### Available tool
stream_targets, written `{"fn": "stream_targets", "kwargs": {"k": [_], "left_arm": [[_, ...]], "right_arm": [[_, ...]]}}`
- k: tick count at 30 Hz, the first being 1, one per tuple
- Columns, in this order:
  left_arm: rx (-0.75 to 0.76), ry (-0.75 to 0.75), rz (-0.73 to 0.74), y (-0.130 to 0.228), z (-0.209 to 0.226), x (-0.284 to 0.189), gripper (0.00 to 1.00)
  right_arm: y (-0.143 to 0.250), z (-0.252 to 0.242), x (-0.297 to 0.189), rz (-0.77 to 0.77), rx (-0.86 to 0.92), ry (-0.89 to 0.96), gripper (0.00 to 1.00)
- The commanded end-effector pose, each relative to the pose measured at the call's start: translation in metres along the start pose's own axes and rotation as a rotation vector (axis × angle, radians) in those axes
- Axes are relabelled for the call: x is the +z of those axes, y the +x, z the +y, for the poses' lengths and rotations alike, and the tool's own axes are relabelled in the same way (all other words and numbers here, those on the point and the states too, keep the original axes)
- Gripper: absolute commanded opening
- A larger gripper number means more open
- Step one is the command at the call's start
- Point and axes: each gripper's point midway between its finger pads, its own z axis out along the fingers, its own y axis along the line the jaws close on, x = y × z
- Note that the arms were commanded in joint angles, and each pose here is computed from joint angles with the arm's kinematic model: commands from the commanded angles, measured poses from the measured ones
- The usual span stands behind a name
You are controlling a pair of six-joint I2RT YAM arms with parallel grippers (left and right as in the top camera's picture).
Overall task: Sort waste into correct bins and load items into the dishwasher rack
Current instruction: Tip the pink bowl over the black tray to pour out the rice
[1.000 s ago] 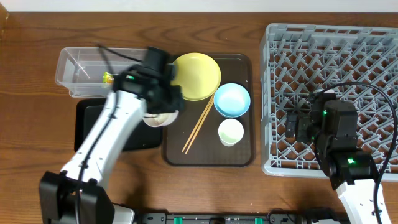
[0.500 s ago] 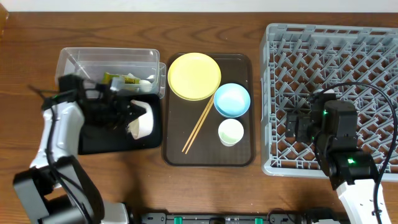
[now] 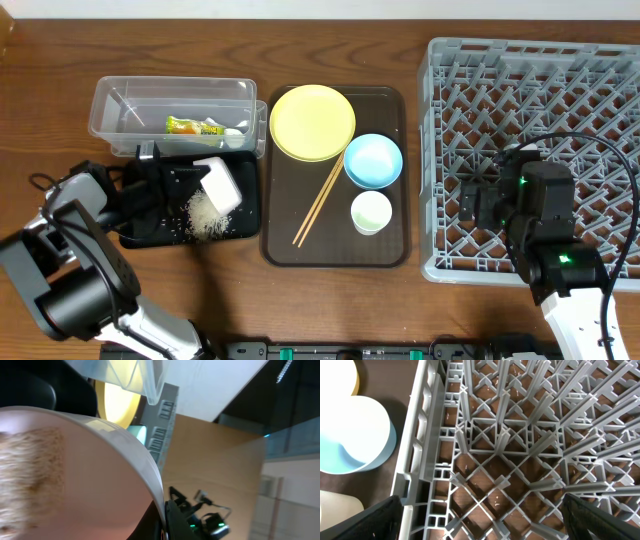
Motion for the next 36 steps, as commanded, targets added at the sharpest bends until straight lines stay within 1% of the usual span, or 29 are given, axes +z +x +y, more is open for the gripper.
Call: {"fn": "stream_targets", "kwargs": {"k": [1, 12, 23, 28, 33, 35, 36], "left_arm": [[-0.085, 0.09, -0.001, -0.001, -0.012, -0.001, 0.06], [-0.411, 0.089, 0.014, 0.0, -0.012, -0.001, 0.06], [-0.523, 0.089, 0.019, 0.0, -0.012, -0.001, 0.06], [-0.548, 0.089, 0.02, 0.0, -0.012, -0.002, 0.06], [-0.537, 0.089, 0.019, -0.001, -0.012, -0.002, 0.06], [-0.445, 0.089, 0.012, -0.006, -0.013, -0.002, 0.06], [-0.349, 0.091, 0.005, -0.01, -0.014, -0.002, 0.06]], "right_arm": [[-0.008, 0.004, -0.004, -0.02, 0.005, -0.011, 0.99], [-0.006, 0.004, -0.004, -0.01, 0.004, -0.01, 0.99], [-0.006, 0.004, -0.004, -0.01, 0.004, -0.01, 0.99], [-0.005, 0.004, -0.004, -0.006, 0.004, -0.01, 0.99], [-0.005, 0.004, -0.004, -0.006, 0.004, -0.01, 0.99], [-0.005, 0.004, -0.004, -0.006, 0.004, -0.01, 0.99], [-0.005, 0.004, -0.004, -0.006, 0.004, -0.009, 0.99]]}}
